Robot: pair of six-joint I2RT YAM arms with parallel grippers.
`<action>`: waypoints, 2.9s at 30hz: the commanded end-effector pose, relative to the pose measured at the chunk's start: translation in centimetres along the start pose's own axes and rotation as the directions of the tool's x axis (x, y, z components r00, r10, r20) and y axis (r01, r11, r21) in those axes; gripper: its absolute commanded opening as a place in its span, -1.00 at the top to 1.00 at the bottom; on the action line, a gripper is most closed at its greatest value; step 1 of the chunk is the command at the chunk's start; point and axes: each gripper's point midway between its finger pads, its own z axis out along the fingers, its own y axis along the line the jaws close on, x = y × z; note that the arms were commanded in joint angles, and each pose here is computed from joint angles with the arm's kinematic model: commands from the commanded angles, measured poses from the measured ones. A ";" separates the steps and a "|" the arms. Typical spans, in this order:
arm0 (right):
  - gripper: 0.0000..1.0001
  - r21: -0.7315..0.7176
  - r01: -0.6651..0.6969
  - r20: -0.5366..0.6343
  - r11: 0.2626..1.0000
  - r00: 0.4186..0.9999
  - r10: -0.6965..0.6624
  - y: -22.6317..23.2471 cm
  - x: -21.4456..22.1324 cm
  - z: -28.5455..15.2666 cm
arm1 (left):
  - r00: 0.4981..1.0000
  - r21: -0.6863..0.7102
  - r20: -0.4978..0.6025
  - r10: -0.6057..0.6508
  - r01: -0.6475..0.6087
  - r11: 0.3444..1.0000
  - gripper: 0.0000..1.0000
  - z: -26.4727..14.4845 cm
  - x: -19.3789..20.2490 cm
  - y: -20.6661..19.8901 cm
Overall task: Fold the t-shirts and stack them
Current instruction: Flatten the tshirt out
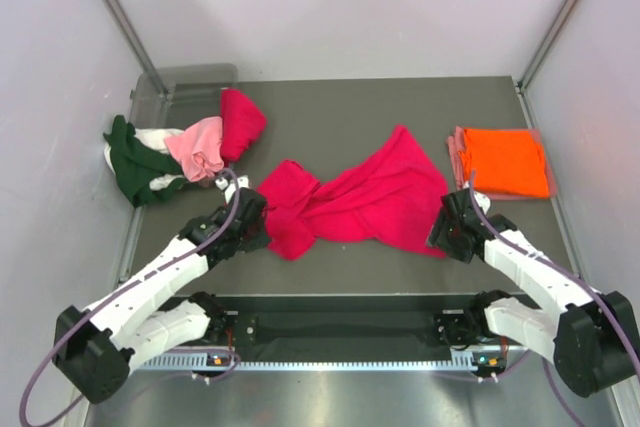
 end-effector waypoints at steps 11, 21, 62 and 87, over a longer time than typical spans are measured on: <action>0.04 0.029 -0.075 0.004 0.997 0.997 0.075 0.0 0.8 1.9 | 0.966 0.106 0.156 -0.205 0.190 0.976 1.00 -2.2 -4.6 1.2; 1.00 0.005 -0.061 0.061 0.998 0.996 0.060 1.2 -1.6 0.3 | 0.958 0.106 0.195 -0.211 0.193 0.975 1.00 -3.5 -6.0 1.4; 1.00 -0.586 0.282 0.488 0.760 0.871 0.053 17.4 -26.9 -25.0 | 0.708 0.460 0.530 -0.466 0.221 0.860 1.00 -21.3 -38.1 -3.1; 1.00 -0.525 0.432 0.793 0.733 0.562 0.237 6.8 -17.8 -45.3 | 0.260 0.483 0.854 -0.450 -0.075 0.873 1.00 -46.9 -31.8 -3.5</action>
